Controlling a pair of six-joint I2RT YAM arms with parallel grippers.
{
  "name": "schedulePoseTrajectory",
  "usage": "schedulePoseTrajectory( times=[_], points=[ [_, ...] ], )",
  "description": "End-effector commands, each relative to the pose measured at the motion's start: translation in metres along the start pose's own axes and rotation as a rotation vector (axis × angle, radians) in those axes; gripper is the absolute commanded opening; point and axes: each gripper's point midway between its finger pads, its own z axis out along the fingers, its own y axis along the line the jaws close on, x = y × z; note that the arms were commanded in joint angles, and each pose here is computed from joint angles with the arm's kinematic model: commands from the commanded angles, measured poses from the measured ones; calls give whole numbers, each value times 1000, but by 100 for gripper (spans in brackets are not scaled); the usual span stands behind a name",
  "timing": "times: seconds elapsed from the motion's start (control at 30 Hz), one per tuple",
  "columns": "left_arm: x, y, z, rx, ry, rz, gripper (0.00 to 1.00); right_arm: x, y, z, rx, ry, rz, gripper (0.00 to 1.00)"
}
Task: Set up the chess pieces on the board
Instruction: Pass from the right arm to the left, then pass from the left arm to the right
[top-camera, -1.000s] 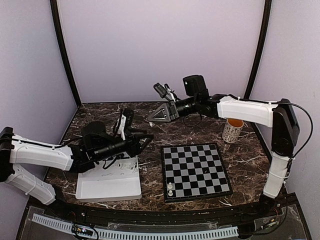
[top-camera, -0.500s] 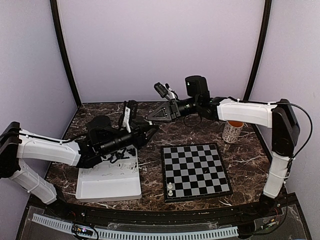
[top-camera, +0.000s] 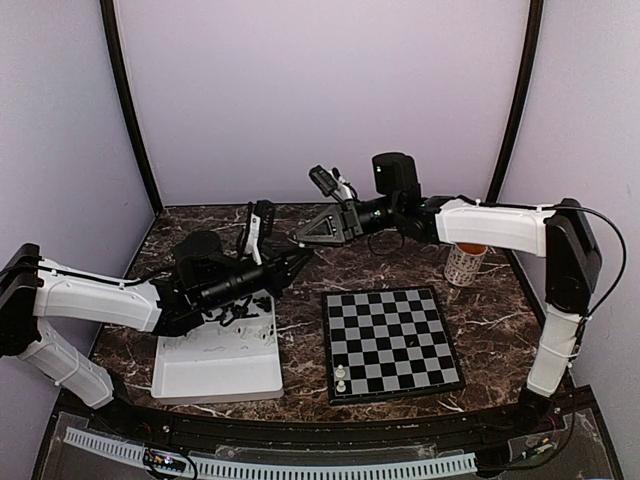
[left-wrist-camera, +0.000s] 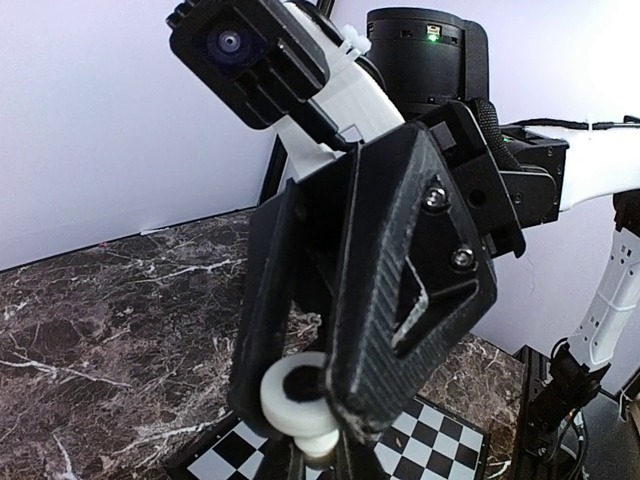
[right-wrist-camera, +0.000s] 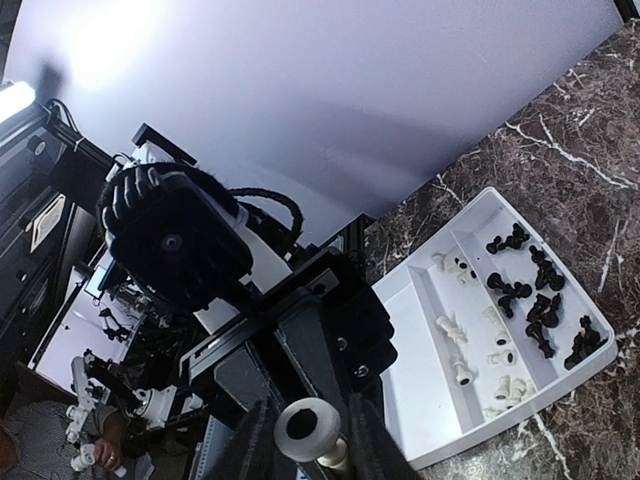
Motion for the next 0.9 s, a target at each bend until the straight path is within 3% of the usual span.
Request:
schedulePoseTrajectory(
  times=[0.0,0.1,0.13,0.23,0.33,0.47,0.87],
  points=[
    [-27,-19,-6,62,-29,21,0,-11,15,-17,56,18,-164,38],
    [-10,-23,-9,78,113,6,0,-11,12,-43,253,143,-467,48],
    [-13,-29,-9,115,142,-1,0,-8,4,-54,362,213,-584,49],
    [18,-37,-18,183,373,-56,0,16,-18,-81,550,431,-856,47],
    [31,-53,-31,288,580,-148,0,47,-36,-101,631,633,-923,40],
    [41,-71,-42,391,741,-269,0,65,-38,-106,683,787,-1001,37],
    [56,-90,-42,500,913,-469,0,88,-6,-54,683,947,-1140,44]
  ],
)
